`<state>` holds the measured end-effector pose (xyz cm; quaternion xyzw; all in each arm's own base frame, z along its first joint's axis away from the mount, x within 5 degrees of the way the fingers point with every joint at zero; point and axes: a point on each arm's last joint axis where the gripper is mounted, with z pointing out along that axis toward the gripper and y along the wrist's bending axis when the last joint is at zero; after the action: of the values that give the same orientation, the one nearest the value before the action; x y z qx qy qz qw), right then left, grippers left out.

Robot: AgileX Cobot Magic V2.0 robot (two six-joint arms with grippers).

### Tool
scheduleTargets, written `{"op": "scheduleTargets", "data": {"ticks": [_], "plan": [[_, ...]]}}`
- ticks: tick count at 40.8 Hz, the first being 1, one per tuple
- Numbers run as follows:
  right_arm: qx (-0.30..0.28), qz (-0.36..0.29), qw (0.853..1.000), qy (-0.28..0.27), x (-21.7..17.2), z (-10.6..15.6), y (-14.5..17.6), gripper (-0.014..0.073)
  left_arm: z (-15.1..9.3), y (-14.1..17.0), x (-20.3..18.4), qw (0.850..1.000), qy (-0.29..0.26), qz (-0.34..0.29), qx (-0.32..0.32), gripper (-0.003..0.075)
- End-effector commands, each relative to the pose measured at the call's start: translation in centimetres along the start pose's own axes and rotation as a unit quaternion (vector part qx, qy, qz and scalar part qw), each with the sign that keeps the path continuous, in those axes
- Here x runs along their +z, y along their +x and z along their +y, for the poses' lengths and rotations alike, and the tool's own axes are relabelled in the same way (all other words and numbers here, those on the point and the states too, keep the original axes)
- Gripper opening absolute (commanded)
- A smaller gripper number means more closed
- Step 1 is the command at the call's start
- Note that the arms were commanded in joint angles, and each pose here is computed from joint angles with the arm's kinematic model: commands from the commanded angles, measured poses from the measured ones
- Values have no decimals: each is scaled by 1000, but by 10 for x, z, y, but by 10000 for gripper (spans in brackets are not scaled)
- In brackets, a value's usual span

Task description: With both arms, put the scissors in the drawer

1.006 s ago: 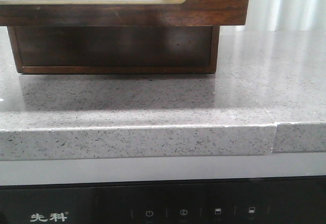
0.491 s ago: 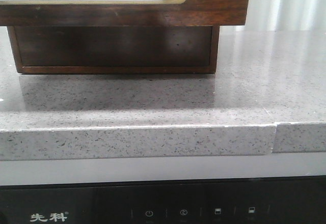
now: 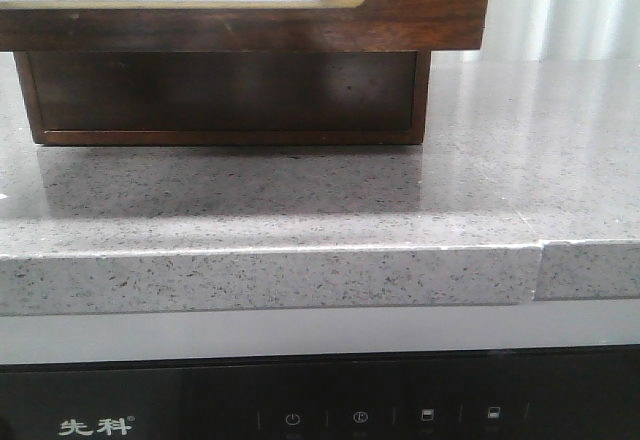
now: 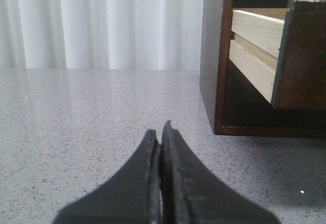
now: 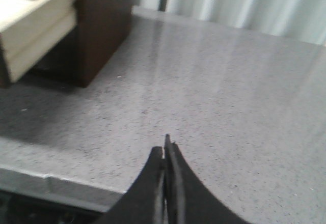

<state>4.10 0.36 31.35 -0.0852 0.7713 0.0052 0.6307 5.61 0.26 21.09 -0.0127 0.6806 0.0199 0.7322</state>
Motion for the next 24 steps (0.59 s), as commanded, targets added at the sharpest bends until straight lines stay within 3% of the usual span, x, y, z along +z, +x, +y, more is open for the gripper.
{"op": "scheduleTargets", "data": {"ticks": [1, 11, 24], "plan": [[-8, -88, 996, 30, 5, -1, 9, -68, 0, 0, -1, 999, 0, -40, -9, -20], [-10, -138, 989, 53, 22, 4, 66, -68, 0, 0, -1, 999, 0, -40, -9, -20], [-10, -169, 984, 62, 34, 7, 98, -68, 0, 0, -1, 999, 0, -40, -9, -20]]}}
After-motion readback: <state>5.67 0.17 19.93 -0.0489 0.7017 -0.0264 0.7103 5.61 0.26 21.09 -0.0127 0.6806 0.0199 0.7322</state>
